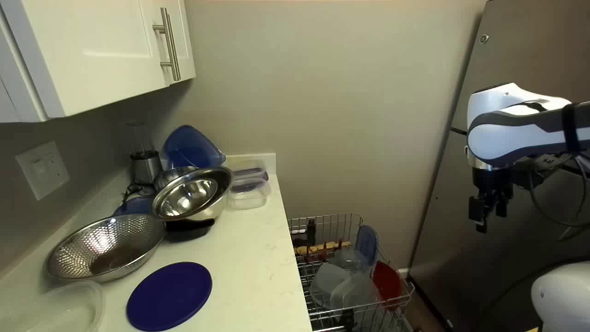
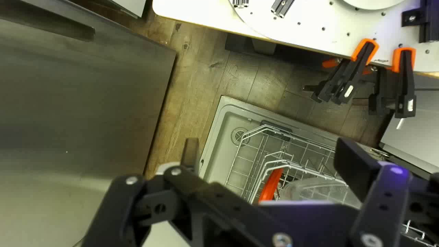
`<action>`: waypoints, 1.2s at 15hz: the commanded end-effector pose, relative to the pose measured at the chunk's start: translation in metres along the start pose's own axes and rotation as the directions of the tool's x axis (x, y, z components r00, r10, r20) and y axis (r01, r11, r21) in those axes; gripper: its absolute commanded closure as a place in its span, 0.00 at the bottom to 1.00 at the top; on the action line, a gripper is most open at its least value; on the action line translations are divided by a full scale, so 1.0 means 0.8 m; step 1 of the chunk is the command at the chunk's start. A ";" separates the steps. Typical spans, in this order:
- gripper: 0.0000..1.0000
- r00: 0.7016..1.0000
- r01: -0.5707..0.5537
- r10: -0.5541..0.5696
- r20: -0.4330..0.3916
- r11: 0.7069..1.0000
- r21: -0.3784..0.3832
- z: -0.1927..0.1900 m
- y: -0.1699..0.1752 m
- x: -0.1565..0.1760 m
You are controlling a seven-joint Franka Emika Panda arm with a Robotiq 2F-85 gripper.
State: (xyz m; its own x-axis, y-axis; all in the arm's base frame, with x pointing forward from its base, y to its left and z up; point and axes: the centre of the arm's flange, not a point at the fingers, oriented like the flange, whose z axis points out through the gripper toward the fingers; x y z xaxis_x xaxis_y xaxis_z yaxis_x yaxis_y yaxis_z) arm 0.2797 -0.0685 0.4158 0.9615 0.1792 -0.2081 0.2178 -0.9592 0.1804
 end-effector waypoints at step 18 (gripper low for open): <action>0.00 0.894 0.376 -0.418 -0.161 0.896 -0.237 -0.131 -0.161 0.130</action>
State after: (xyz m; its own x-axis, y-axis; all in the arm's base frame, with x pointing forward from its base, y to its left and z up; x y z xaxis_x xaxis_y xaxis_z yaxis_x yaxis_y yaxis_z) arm 0.3317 0.0438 0.4690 0.8710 0.4780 -0.1134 0.4888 -0.8200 0.2976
